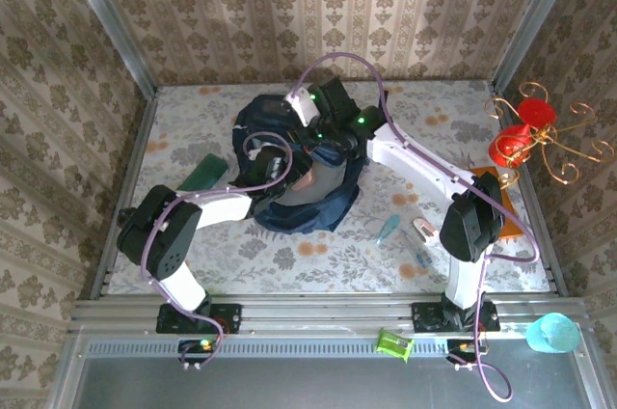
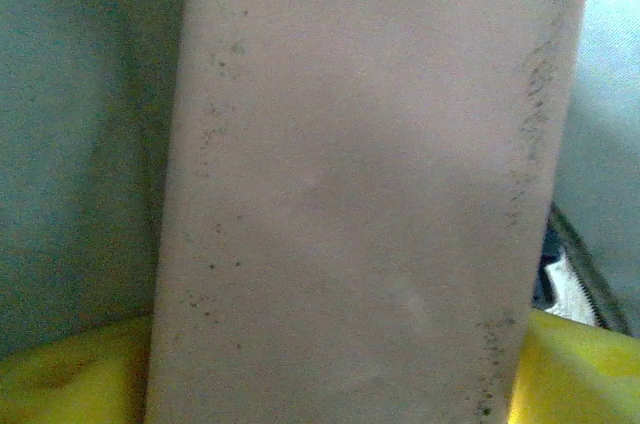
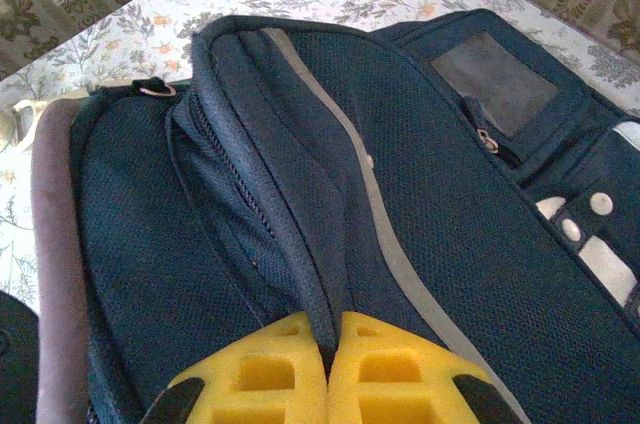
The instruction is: Pack the student bag
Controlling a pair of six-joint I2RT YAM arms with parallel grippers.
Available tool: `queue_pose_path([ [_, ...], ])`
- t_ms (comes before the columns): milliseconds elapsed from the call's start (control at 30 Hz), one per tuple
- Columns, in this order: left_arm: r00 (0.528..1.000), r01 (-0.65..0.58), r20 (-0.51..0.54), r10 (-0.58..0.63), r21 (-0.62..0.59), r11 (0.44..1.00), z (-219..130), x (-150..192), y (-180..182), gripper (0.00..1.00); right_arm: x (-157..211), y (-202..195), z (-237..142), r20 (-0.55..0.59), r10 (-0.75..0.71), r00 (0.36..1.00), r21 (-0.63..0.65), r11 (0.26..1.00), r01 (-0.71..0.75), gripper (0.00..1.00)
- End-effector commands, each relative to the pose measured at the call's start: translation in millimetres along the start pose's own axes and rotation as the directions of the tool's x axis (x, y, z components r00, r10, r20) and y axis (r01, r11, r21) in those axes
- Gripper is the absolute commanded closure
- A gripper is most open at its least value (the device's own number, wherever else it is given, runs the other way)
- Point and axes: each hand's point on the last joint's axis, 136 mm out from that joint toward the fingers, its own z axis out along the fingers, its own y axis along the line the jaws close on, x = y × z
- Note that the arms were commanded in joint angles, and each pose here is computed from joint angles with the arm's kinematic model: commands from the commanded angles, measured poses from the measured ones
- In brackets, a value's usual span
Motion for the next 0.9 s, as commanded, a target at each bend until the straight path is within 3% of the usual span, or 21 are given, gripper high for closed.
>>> queue_pose_path([
  [0, 0.996, -0.032, 0.09, 0.019, 0.14, 0.99, -9.4, -22.2, -41.9, 0.12, -23.8, 0.7, -15.2, 0.097, 0.015, 0.995, -0.009, 1.0, -0.014, 1.0],
  [133, 0.997, -0.049, 0.066, 0.036, 0.199, 0.979, -24.5, -12.6, -46.1, 0.06, -14.8, -8.1, -13.7, 0.09, 0.032, 0.995, 0.005, 0.999, -0.033, 1.0],
  [267, 0.999, -0.041, 0.021, 0.037, 0.241, 0.97, -27.5, -3.2, -49.8, 0.09, -9.2, -12.3, -10.0, 0.083, 0.05, 0.995, 0.005, 0.999, -0.05, 1.0],
  [500, 0.999, -0.028, -0.026, 0.035, 0.22, 0.975, -13.8, 8.0, -45.0, 0.28, -18.3, -10.4, -11.1, 0.107, 0.064, 0.992, -0.011, 0.998, -0.063, 1.0],
  [667, 1.0, 0.008, -0.024, -0.005, 0.144, 0.99, -10.2, 15.0, -21.7, 0.46, -24.4, -17.1, -13.2, 0.117, 0.068, 0.991, 0.006, 0.998, -0.069, 1.0],
  [867, 0.998, -0.061, 0.017, 0.06, 0.085, 0.994, -26.2, 19.5, -8.7, 0.51, -28.5, -20.0, -12.8, 0.121, 0.068, 0.99, 0.005, 0.998, -0.069, 1.0],
])
